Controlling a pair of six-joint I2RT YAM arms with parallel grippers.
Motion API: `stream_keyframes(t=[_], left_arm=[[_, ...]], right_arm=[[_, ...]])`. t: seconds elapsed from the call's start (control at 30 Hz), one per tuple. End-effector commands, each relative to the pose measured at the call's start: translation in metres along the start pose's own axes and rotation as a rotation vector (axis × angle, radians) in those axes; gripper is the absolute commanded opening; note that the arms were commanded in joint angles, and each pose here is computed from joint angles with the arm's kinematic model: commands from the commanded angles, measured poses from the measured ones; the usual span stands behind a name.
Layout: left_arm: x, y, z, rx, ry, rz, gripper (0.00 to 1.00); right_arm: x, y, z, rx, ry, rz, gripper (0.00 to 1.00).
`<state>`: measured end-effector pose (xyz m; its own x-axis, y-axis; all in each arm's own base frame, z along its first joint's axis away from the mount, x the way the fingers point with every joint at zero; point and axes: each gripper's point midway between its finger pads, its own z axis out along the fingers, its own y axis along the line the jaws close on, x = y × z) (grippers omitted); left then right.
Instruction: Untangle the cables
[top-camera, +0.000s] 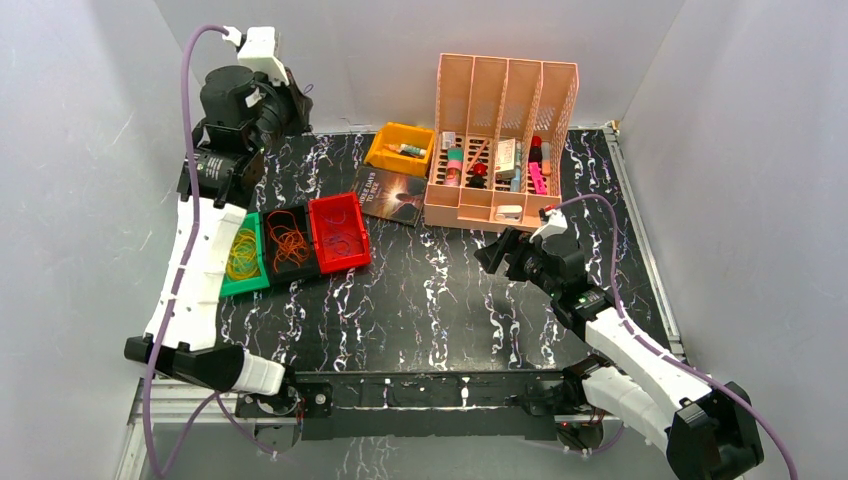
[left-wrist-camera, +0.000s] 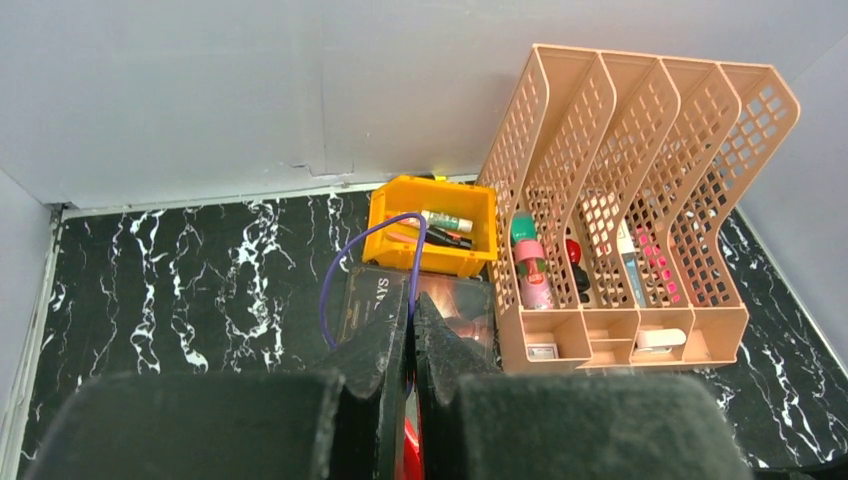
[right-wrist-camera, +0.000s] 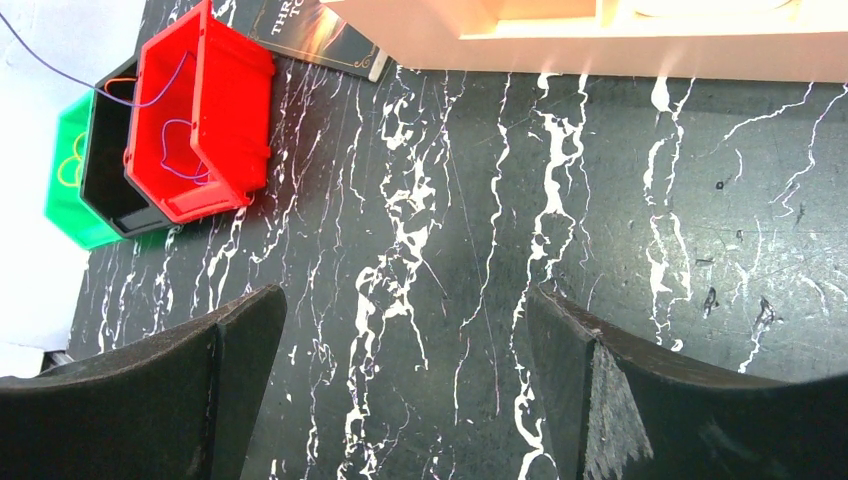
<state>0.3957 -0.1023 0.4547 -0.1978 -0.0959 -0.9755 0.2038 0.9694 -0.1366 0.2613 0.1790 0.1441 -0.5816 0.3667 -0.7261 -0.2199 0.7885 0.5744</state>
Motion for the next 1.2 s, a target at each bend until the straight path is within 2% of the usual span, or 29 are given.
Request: stream_keyframes(t=[0.0,0.63,0.97,1.17], left_arm=[[-0.005,0.002,-0.016,-0.008,-0.042,-0.005,0.00],[0.078,0.006,0.003,-0.002,0.133,-0.057,0.00],[0.127,0.014,0.002,-0.032,0.221,-0.087,0.00],[0.143,0.015,-0.002,-0.040,0.246,-0.106,0.00]], right_arm=[[-0.008,0.009,0.000,-0.035,-0.026,0.006,0.98],[-0.004,0.005,0.001,-0.020,-0.019,0.009,0.98],[0.002,0.007,0.005,-0.036,0.009,0.023,0.98],[0.002,0.010,0.007,-0.045,0.019,0.028,0.98]])
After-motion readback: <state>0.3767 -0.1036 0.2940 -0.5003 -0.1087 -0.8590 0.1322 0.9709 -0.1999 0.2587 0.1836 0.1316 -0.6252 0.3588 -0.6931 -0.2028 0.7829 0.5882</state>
